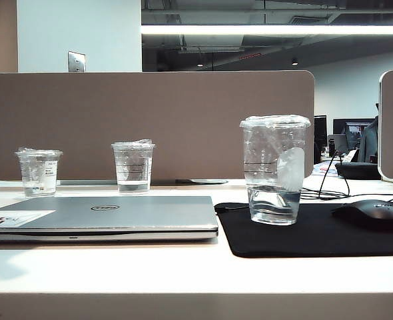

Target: Pick up the coffee cup on the right and place it on the right side of the laptop.

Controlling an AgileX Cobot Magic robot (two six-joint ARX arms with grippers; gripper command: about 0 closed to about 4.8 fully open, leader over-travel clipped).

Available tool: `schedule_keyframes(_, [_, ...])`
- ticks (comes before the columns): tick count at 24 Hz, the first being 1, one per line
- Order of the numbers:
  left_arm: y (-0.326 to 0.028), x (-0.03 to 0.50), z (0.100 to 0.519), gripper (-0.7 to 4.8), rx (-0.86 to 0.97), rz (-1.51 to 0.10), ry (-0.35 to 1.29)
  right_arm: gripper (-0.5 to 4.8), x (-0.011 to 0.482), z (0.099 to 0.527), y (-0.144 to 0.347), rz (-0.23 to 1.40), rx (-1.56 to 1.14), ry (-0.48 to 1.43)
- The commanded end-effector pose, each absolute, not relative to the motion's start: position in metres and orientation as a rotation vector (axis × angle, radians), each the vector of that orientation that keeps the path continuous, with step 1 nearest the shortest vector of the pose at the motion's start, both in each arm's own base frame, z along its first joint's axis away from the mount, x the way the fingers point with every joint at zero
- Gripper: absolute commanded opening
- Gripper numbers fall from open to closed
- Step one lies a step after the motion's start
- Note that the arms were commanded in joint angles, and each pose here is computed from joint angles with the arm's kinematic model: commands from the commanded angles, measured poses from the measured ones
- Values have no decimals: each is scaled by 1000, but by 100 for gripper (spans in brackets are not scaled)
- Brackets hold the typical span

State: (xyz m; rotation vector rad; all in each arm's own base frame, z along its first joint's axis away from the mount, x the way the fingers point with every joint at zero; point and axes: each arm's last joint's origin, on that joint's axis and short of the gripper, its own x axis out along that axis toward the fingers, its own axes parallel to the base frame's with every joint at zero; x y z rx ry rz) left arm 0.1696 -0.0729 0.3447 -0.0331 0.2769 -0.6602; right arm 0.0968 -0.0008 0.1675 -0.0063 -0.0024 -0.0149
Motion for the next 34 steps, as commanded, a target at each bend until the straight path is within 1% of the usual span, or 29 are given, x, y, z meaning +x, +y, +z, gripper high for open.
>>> schedule_keyframes(1, [-73, 169, 347, -5, -31, -667, 259, -8, 96, 169, -2, -64, 42, -10])
schedule_keyframes(6, [-73, 169, 347, -5, -31, -667, 260, -8, 96, 171, -3, -81, 53, -30])
schedule_keyframes(7, [-73, 169, 347, -5, -31, -667, 260, -3, 96, 171, -3, -84, 53, -33])
schedule_keyframes(9, [-73, 169, 347, -5, -31, -667, 260, 25, 96, 171, -3, -111, 53, -28])
schedule_keyframes(24, [-73, 169, 348, -5, -31, -664, 250, 25, 96, 170, -4, -115, 53, -20])
schedule_keyframes(28, [-68, 166, 350, -5, -27, -606, 242, 25, 96, 170, -4, -116, 53, -20])
schedule_keyframes(30, [-63, 161, 352, -5, -21, -548, 217, 25, 96, 170, -4, -116, 52, -19])
schedule_keyframes(34, [-52, 158, 349, -6, 19, -516, 151, 25, 96, 170, -4, -114, 53, -20])
